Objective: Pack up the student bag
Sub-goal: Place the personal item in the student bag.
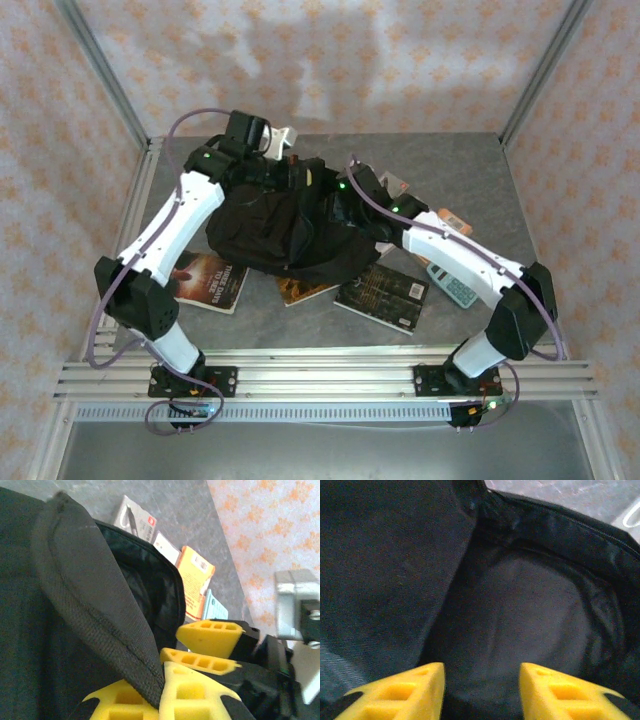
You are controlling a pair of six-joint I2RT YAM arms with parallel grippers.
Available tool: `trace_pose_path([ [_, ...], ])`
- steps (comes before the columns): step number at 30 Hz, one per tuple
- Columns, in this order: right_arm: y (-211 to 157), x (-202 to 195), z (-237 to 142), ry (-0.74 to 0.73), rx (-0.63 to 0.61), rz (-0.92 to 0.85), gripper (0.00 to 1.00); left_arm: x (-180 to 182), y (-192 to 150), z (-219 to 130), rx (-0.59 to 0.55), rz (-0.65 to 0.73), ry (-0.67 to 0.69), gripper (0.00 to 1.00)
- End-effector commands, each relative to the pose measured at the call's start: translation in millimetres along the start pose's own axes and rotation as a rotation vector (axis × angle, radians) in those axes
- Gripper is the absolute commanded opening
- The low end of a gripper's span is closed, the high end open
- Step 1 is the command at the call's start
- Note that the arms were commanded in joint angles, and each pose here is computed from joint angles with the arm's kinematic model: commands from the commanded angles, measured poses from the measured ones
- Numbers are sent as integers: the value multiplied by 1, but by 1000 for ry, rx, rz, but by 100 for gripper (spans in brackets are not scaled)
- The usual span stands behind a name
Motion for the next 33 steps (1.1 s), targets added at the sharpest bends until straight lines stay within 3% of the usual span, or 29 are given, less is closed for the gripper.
trace_pose_path([
  [1,-21,-14,16,-48,69,33,31,-11,-7,14,35,26,-66,0],
  [7,-32,3,46,112,120,141,23,9,-16,38,76,-28,-38,3],
  [14,-8,33,61,324,76,291,23,22,-17,41,59,-49,18,28],
  [25,2,41,61,364,64,326,23,19,-16,22,-5,-38,55,51],
  [29,3,42,60,365,63,327,23,10,-20,19,-10,-23,36,51],
  [33,6,43,61,364,61,330,22,-2,-26,22,2,-14,4,33],
])
Point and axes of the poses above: each hand's point on the last joint's axis, 136 mm out from that joint toward the fingers, its own z axis out along the fingers, its own x axis along the line the jaws close on, y = z × x, the point moved 3 cm from there along -z, back along the fingers, and after that the axes turned 9 degrees about -z, right-handed, at the moved point
